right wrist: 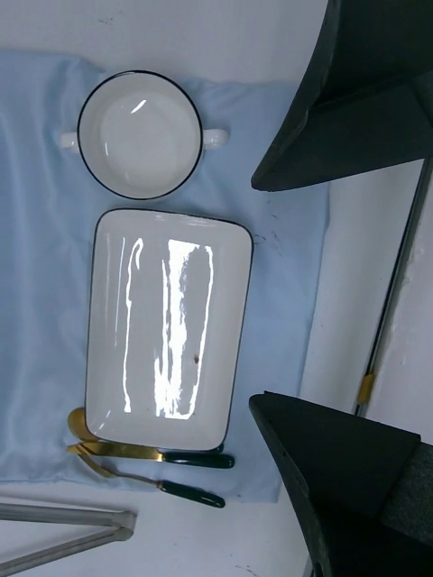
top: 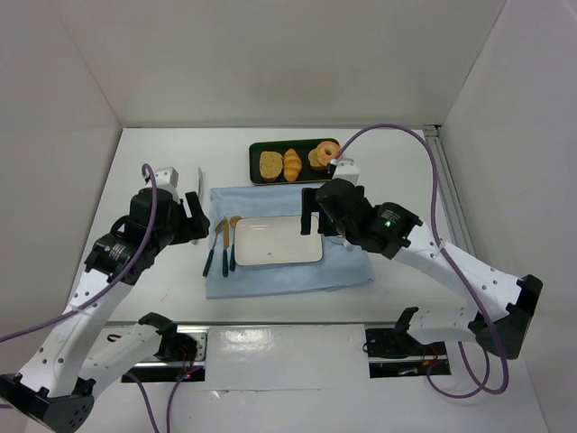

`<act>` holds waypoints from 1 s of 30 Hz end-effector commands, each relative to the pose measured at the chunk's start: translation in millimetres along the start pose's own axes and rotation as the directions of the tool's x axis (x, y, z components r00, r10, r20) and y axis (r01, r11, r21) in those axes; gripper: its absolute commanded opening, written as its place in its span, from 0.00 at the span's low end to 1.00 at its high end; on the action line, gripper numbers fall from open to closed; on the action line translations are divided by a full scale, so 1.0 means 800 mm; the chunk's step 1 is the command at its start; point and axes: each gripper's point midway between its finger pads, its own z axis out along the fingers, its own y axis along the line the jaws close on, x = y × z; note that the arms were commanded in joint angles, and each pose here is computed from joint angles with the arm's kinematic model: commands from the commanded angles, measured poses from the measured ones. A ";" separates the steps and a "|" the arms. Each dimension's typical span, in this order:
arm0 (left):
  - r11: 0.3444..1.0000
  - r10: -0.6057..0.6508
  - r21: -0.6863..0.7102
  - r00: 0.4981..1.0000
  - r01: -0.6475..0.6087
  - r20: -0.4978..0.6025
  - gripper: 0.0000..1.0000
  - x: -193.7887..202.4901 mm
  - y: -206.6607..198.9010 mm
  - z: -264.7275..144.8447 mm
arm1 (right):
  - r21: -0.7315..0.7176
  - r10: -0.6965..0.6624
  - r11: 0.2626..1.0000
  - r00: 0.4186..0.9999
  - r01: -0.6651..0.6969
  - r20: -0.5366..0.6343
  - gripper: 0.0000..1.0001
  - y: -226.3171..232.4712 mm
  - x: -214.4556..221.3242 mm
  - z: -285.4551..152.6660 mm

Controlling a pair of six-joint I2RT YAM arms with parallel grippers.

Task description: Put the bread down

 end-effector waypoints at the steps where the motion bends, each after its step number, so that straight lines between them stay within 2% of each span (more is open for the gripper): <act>1: 1.000 0.016 0.001 0.999 -0.016 0.038 0.83 -0.007 0.002 -0.009 | 0.057 0.003 0.998 0.999 -0.006 0.042 1.00 -0.006 -0.019 -0.006; 7: 1.000 0.018 -0.021 0.999 -0.018 0.036 0.83 -0.001 0.011 -0.013 | 0.087 -0.025 0.996 0.996 0.018 0.086 1.00 -0.004 -0.035 0.004; 10: 0.997 0.015 -0.075 0.999 -0.013 0.030 0.83 0.001 0.022 -0.010 | 0.108 -0.049 0.993 0.995 0.040 0.084 1.00 -0.009 -0.038 0.016; 20: 0.974 0.050 -0.216 0.997 -0.063 -0.065 0.83 0.013 0.040 0.036 | 0.111 -0.059 0.992 0.998 0.057 0.011 1.00 -0.023 -0.028 0.053; 30: 0.960 0.029 -0.273 0.993 -0.060 -0.118 0.86 0.024 0.058 0.087 | 0.067 -0.022 0.998 0.999 0.019 0.032 1.00 -0.041 -0.044 0.062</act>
